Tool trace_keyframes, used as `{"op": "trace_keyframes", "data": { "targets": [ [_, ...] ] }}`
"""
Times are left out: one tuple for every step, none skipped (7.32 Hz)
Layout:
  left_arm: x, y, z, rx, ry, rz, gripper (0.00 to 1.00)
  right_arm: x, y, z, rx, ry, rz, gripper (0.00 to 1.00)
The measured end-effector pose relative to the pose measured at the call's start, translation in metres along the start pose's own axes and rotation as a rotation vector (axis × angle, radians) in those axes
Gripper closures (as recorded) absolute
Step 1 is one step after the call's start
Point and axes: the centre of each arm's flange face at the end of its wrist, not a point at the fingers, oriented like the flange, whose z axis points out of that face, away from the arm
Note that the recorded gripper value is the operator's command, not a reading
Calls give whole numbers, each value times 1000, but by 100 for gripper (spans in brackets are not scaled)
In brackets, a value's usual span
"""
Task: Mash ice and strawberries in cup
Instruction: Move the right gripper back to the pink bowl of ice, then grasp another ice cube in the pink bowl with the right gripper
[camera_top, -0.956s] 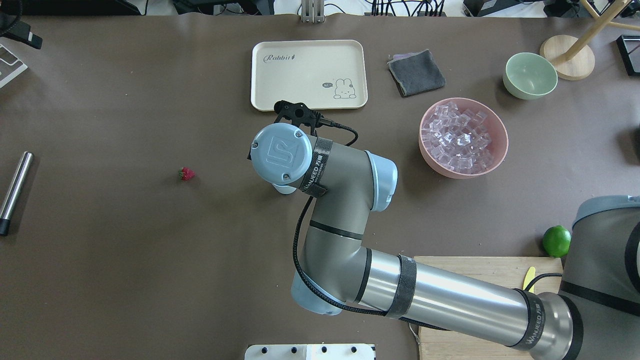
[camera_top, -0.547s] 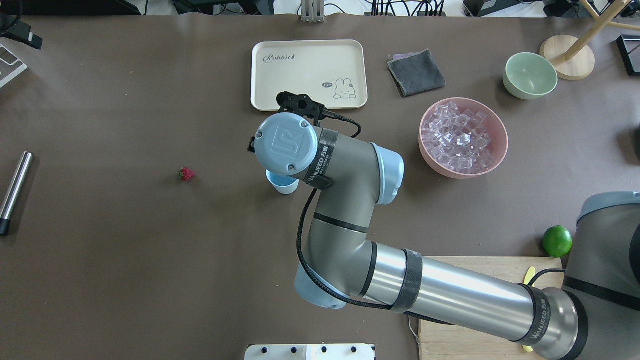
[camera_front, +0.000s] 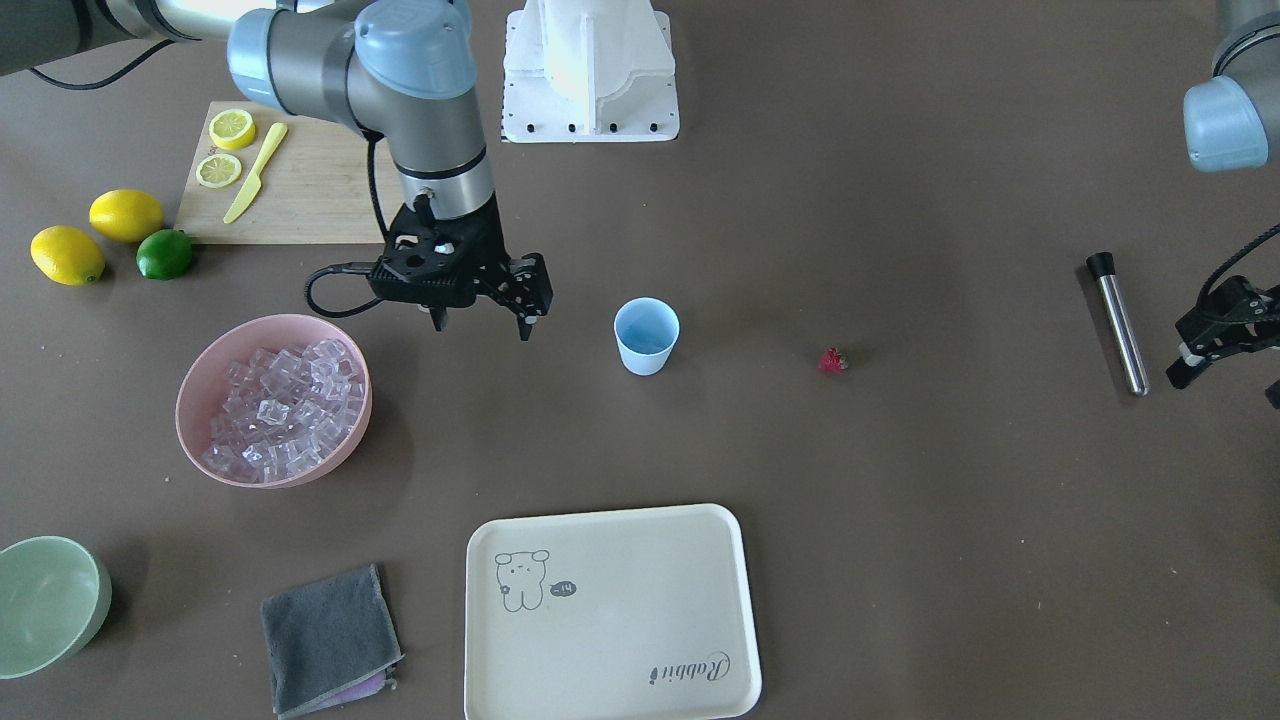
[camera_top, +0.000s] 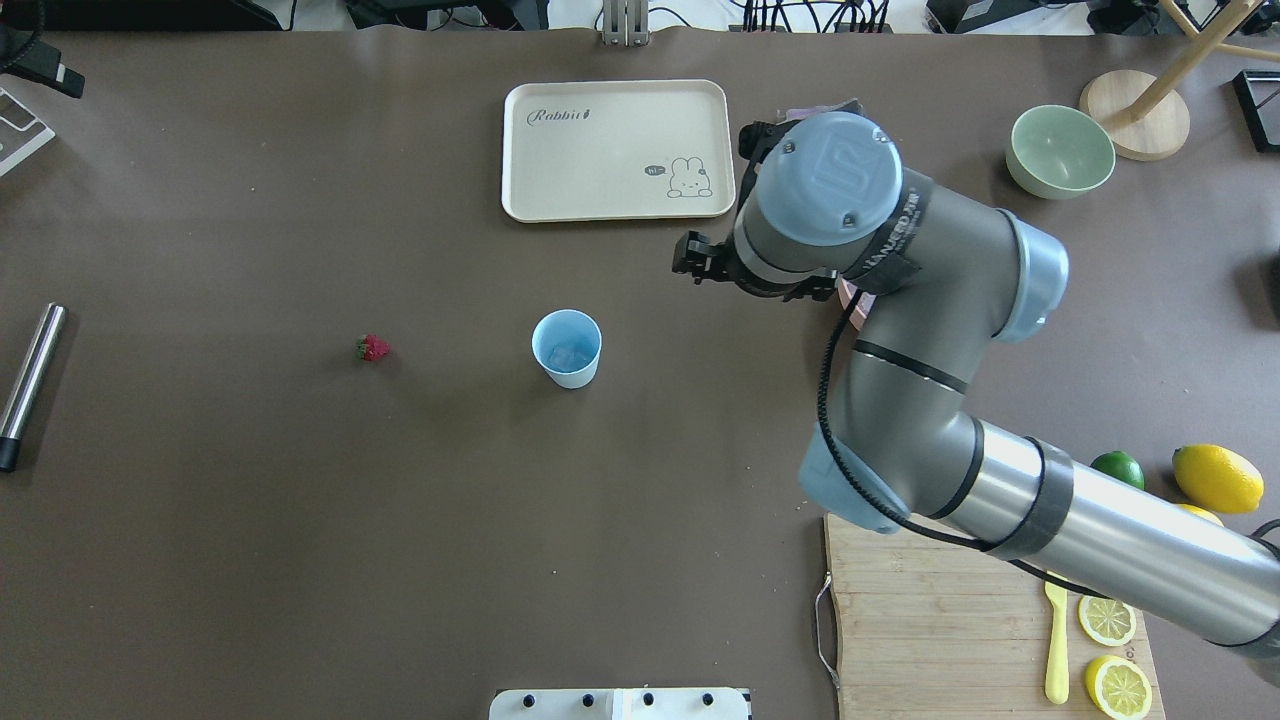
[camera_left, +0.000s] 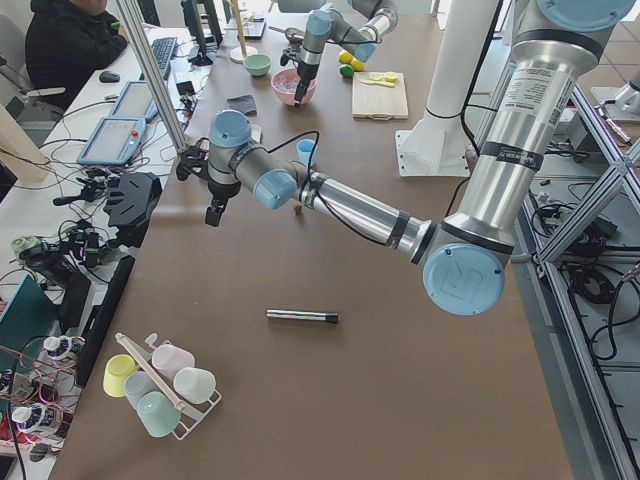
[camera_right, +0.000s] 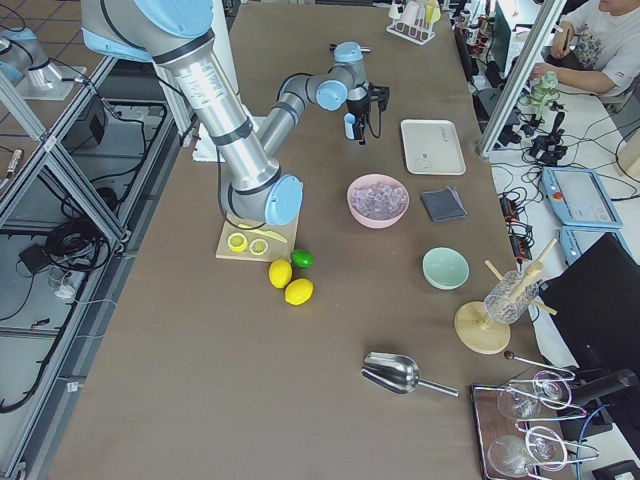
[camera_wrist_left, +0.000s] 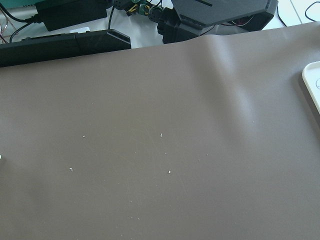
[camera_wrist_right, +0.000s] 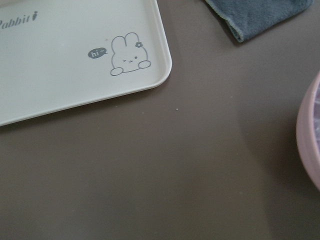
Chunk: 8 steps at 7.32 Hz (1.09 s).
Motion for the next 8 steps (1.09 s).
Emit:
{"op": "trace_keyframes", "data": {
  "targets": [
    [3, 1, -2, 5, 2, -11, 2, 56, -14, 15, -9, 25, -55, 2],
    [6, 1, -4, 11, 5, -33, 2, 111, -20, 35, -4, 17, -85, 2],
    [8, 1, -3, 12, 9, -46, 2, 164, -17, 57, 4, -14, -104, 2],
    [11, 2, -2, 10, 14, -49, 2, 204, -10, 76, 11, -50, -119, 2],
    [14, 1, -3, 11, 17, -49, 2, 221, -6, 84, 14, -73, -123, 2],
    [15, 0, -2, 11, 16, -49, 2, 223, -4, 82, 12, -88, -122, 3],
    [15, -1, 0, 7, 14, -47, 2, 219, -7, 70, 3, -89, -114, 3],
    [16, 0, 5, 1, 12, -44, 2, 205, -20, 42, -24, -82, -87, 3]
  ]
}}
